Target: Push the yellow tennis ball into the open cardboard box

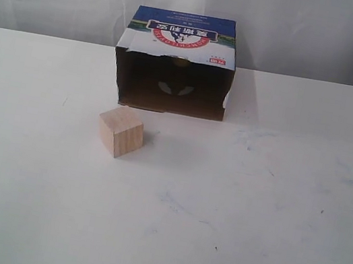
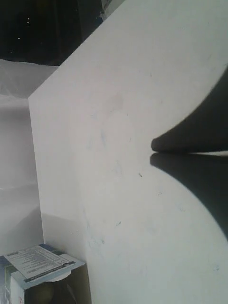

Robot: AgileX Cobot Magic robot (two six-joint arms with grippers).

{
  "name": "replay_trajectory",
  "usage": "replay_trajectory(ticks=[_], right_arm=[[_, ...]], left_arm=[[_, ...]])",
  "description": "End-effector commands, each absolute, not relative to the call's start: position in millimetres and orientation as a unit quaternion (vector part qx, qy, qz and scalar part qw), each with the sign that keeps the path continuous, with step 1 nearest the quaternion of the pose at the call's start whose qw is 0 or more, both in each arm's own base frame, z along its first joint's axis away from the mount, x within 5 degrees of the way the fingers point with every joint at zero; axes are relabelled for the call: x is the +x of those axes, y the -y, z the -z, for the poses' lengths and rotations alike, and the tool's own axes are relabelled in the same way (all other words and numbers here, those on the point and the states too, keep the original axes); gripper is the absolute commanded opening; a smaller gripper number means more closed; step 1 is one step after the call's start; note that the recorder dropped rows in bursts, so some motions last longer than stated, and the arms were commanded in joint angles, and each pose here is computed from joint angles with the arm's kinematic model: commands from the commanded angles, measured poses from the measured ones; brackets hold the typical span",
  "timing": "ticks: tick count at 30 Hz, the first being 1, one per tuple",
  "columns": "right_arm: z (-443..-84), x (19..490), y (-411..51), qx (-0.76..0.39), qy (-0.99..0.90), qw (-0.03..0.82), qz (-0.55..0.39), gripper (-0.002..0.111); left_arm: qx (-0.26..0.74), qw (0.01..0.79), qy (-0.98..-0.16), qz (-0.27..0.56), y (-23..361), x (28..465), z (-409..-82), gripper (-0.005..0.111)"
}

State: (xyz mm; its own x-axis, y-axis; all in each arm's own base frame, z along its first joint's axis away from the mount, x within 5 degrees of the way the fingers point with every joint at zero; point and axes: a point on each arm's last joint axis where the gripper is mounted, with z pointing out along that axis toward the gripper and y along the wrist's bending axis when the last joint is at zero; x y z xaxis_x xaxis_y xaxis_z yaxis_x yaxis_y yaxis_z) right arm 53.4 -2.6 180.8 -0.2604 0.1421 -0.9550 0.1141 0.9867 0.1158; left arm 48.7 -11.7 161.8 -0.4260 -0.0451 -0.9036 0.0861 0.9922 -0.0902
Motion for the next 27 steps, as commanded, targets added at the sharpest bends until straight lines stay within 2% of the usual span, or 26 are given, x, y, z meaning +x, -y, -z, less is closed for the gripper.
replay_trajectory(ticks=[1, 9, 11, 27], right_arm=[[-181.7, 53.3, 2.9, 0.086, -0.789, 0.608, -0.013, 0.000], [-181.7, 53.3, 2.9, 0.086, -0.789, 0.608, -0.013, 0.000], [-181.7, 53.3, 2.9, 0.086, -0.789, 0.608, -0.013, 0.000], [-181.7, 53.3, 2.9, 0.086, -0.789, 0.608, -0.013, 0.000]], left_arm=[[0.013, 0.534, -0.843, 0.065, 12.2, 48.3, -160.2, 0.000], [0.011, 0.532, -0.845, 0.062, 11.8, 48.1, -159.7, 0.000], [-0.014, 0.506, -0.861, 0.051, 9.0, 46.0, -154.6, 0.000], [-0.011, 0.509, -0.859, 0.049, 9.1, 46.3, -155.1, 0.000]])
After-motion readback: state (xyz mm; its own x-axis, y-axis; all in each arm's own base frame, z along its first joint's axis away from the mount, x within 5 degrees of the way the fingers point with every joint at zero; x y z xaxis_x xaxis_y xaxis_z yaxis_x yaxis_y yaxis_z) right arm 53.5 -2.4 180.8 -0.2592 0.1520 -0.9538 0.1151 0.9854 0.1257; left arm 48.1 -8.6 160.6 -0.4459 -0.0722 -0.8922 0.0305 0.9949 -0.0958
